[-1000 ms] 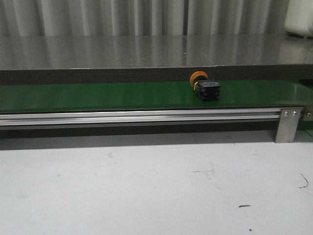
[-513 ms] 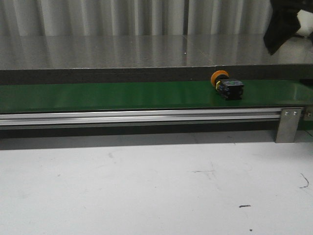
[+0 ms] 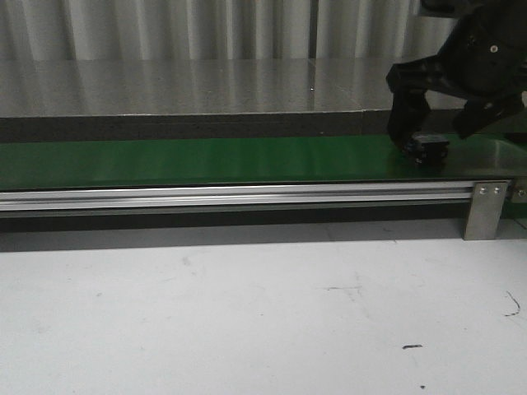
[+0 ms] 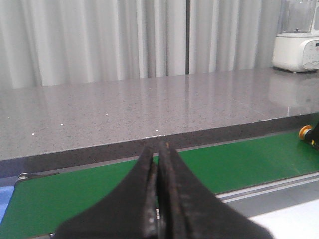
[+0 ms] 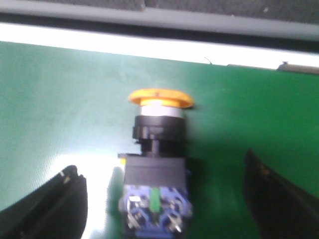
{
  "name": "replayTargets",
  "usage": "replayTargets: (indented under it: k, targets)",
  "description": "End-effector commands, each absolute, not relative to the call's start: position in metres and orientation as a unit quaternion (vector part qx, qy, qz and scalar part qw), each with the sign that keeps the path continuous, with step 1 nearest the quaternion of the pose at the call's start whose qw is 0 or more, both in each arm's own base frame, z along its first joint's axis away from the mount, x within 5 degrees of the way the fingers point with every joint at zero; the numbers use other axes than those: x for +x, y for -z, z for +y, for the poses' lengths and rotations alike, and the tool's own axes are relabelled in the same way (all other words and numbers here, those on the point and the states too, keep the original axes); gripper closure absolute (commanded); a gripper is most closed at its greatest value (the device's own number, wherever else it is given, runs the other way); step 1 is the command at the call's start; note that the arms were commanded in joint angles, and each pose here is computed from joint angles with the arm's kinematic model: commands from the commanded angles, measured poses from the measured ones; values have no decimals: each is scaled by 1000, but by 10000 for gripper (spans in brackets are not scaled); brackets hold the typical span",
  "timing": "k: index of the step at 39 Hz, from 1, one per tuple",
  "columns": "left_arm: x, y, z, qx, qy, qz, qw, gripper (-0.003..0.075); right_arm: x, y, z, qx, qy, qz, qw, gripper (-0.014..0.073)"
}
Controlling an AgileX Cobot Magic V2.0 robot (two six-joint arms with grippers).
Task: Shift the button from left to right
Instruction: 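Lower the right gripper onto the button and close on it, then lift the button off the belt and carry it to the green tray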
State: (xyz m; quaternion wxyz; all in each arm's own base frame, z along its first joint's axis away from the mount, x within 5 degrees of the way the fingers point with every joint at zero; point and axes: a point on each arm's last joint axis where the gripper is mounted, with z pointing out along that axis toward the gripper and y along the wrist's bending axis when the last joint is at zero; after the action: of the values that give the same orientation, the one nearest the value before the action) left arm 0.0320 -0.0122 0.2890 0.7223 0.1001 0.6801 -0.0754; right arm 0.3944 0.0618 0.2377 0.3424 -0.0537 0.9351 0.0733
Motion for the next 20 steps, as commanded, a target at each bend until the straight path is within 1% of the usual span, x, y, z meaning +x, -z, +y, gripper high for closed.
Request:
replayTargets:
  k: [1,4,6,8,11,13,16,18,20]
  targets:
    - [30,-303,-11,88,85,649,751,741,400,-263,62,-50,-76,917,389,-49]
    - [30,-303,-11,88,85,649,751,741,400,-262,62,-50,-76,917,388,-44]
    - [30,-303,-11,88,85,649,751,741,400,-262,62,-50,-76,917,388,-9]
    - [30,-303,-11,88,85,649,751,741,400,-262,62,-50,-76,917,388,53]
    - [30,-303,-11,88,85,649,751,741,400,-261,62,-51,-76,918,386,197]
    - [30,-303,-11,88,85,649,751,741,400,-261,62,-51,-76,918,385,267]
    - [30,-303,-11,88,85,649,751,741,399,-263,61,-50,-76,918,385,345]
    - [30,-303,-11,88,85,649,751,741,398,-266,60,-50,-76,917,388,379]
    - [30,-303,-11,88,85,649,751,741,396,-272,57,-47,-76,916,392,395]
